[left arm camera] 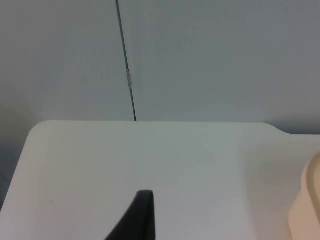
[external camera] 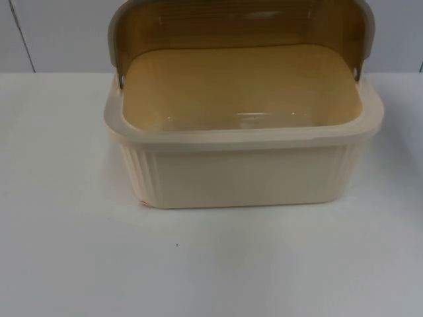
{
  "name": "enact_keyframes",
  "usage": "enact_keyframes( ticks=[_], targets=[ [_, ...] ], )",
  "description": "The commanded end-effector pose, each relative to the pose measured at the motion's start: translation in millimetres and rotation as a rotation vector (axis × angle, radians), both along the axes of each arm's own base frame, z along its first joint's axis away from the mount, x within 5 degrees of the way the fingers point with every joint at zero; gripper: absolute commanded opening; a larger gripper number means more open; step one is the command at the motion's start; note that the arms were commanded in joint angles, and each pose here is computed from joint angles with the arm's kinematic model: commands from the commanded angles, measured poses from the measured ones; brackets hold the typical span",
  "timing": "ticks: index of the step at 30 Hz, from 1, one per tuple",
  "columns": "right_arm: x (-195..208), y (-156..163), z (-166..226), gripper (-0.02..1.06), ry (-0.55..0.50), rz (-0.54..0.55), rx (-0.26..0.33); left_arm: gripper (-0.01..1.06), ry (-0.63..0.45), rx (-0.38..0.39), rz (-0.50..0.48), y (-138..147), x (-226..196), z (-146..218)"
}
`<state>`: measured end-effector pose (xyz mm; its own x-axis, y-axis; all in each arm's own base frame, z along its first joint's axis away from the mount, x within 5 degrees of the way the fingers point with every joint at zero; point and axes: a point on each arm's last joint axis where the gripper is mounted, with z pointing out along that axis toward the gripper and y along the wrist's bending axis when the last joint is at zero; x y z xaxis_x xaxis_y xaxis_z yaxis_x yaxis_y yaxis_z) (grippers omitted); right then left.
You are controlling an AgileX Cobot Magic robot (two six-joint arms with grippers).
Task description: Open the box lid with the left hand, place the block into the box with the right hand, then close the box lid with the left hand.
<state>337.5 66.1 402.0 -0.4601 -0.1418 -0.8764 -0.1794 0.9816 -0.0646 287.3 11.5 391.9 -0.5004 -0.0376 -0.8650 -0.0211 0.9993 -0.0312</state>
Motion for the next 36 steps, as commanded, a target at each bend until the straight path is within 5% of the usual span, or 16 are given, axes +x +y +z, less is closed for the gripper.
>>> enact_keyframes(
  ticks=[1,12,20,25,36],
  targets=[
    [-11.9,28.5,27.0,0.00,-0.088,0.101,-0.002,1.05,-0.002,-0.012,0.007,1.1,0.1,-1.1],
    [-34.6,107.5,42.0,0.00,-0.231,0.352,0.044,1.05,-0.002,-0.012,0.007,1.1,0.1,-1.1],
    [-39.2,145.4,27.5,0.00,-0.221,0.451,0.054,1.05,-0.002,-0.012,0.007,1.1,0.1,-1.1],
    [-46.2,173.3,3.1,0.00,-0.177,0.530,0.030,1.05,-0.002,-0.008,0.007,1.2,0.0,-1.1],
    [-55.9,174.8,-84.2,0.00,-0.094,0.550,0.052,1.05,-0.002,-0.001,0.004,1.2,0.0,-1.1]
  ],
)
